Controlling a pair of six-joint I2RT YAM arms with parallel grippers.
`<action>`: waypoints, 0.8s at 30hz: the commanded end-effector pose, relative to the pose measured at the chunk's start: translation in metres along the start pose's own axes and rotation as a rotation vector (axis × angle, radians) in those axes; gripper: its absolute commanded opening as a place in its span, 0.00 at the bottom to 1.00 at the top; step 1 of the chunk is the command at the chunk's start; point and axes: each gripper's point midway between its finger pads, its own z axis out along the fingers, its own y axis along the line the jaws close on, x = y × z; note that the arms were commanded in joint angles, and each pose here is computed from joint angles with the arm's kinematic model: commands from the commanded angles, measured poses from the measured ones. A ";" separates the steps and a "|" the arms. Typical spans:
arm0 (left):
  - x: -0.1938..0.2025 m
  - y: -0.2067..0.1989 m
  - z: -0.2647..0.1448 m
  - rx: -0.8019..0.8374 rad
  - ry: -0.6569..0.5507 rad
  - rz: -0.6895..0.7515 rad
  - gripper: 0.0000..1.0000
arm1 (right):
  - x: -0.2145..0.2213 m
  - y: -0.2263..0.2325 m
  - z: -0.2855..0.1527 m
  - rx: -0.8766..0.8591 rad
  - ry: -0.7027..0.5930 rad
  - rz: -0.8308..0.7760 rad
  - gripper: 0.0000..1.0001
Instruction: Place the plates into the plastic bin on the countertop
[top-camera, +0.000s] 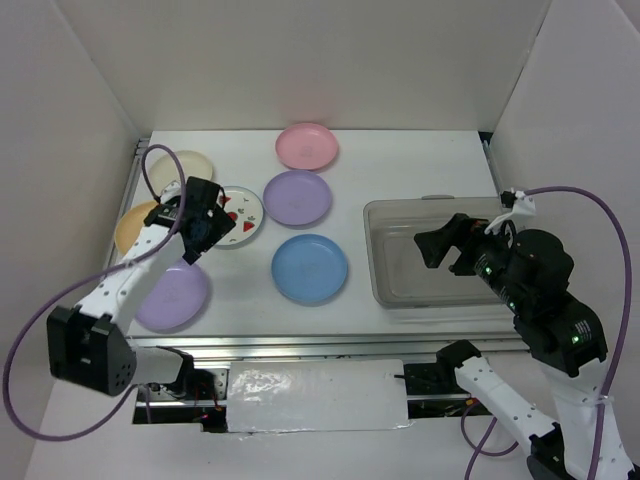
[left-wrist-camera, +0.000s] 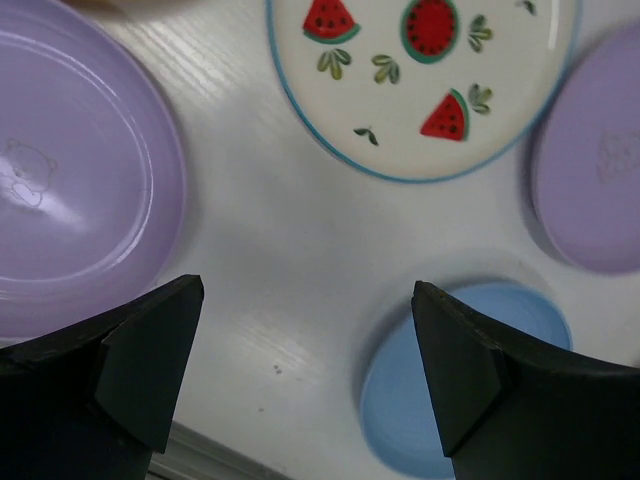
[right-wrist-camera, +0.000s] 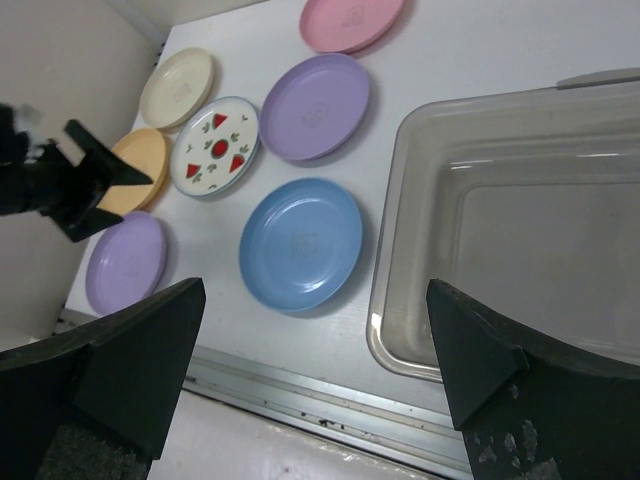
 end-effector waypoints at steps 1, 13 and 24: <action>-0.007 -0.008 0.022 -0.053 0.007 -0.173 0.99 | -0.008 0.020 0.003 -0.103 -0.027 0.007 1.00; 0.015 -0.009 0.102 -0.125 0.078 -0.200 0.95 | 0.002 0.031 0.007 -0.176 0.011 -0.001 1.00; 0.018 -0.003 0.139 -0.187 0.069 -0.183 0.85 | 0.004 0.038 0.007 -0.216 0.026 -0.007 1.00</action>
